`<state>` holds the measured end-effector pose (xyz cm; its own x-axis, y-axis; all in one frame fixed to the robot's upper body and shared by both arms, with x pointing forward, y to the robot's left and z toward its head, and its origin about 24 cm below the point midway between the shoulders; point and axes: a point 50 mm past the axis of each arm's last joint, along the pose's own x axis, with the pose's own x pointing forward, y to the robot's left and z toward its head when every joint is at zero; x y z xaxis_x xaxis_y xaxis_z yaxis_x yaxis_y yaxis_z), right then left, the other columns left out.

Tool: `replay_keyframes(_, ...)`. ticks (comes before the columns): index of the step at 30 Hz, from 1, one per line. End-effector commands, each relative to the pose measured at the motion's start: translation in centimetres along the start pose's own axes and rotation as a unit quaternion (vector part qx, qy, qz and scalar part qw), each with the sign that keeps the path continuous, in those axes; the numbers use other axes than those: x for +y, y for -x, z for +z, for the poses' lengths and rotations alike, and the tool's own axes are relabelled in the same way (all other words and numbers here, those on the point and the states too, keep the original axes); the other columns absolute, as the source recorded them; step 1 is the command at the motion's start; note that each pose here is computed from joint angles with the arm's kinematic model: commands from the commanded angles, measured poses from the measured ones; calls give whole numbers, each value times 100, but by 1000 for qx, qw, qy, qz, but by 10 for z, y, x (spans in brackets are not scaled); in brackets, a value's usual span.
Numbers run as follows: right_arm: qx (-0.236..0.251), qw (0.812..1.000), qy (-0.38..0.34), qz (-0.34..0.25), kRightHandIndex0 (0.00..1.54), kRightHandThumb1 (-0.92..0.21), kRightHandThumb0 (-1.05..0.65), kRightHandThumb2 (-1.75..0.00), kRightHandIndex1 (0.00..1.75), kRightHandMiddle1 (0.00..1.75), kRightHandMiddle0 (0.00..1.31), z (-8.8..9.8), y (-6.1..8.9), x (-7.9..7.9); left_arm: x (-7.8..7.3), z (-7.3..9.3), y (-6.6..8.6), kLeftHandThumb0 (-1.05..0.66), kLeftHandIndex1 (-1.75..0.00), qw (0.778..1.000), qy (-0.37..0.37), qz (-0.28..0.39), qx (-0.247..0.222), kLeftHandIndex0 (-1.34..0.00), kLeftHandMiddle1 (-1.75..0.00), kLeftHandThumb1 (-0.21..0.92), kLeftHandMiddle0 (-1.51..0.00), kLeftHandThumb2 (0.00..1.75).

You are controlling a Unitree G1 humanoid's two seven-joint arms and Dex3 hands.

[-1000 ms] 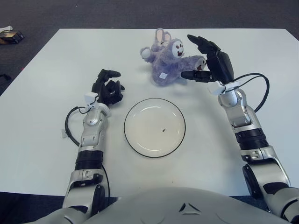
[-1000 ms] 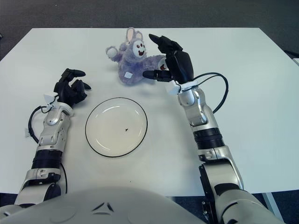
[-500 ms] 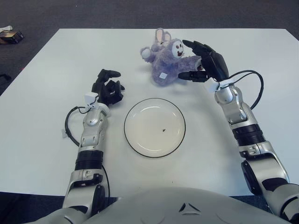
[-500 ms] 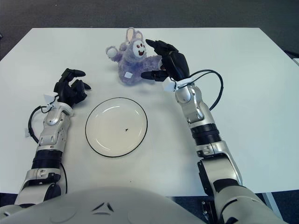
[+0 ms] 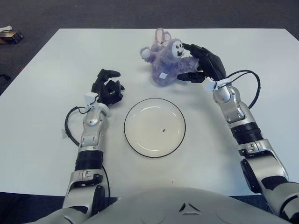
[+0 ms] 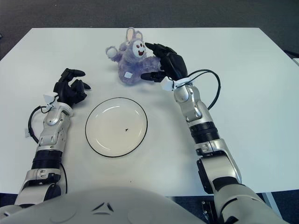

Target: Put the doll into the plate.

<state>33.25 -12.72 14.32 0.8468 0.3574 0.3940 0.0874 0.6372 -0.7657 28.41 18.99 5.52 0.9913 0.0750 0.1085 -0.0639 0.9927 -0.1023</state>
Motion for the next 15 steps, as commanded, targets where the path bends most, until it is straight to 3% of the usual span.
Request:
replay_keyframes(1,-1,1000,9,4,36,-92,-64,-7,2,10,45,0,-4,-2,2,-25,17,-1,-146,998,10,16,52,-42,-175,52,-51,100)
replay_keyframes(8,1,1000,15,6,38,-92,-63,-8,2,10,48,-1,-3,-1,2,-25,17,-1,-146,999,10,16,51,-42,-175,52,-51,99)
replay_keyframes(14,5,1000,27,-2,57,-92,-48,-5,8,20,68,-3,-3,0,2,-26,17,-1,-146,999,11,16,50,-42,-175,52,-50,99)
replay_keyframes(15,5,1000,29,-7,59,-92,-46,-6,13,41,67,-3,-3,0,2,-26,17,-1,-146,999,11,16,50,-42,-175,52,-50,99)
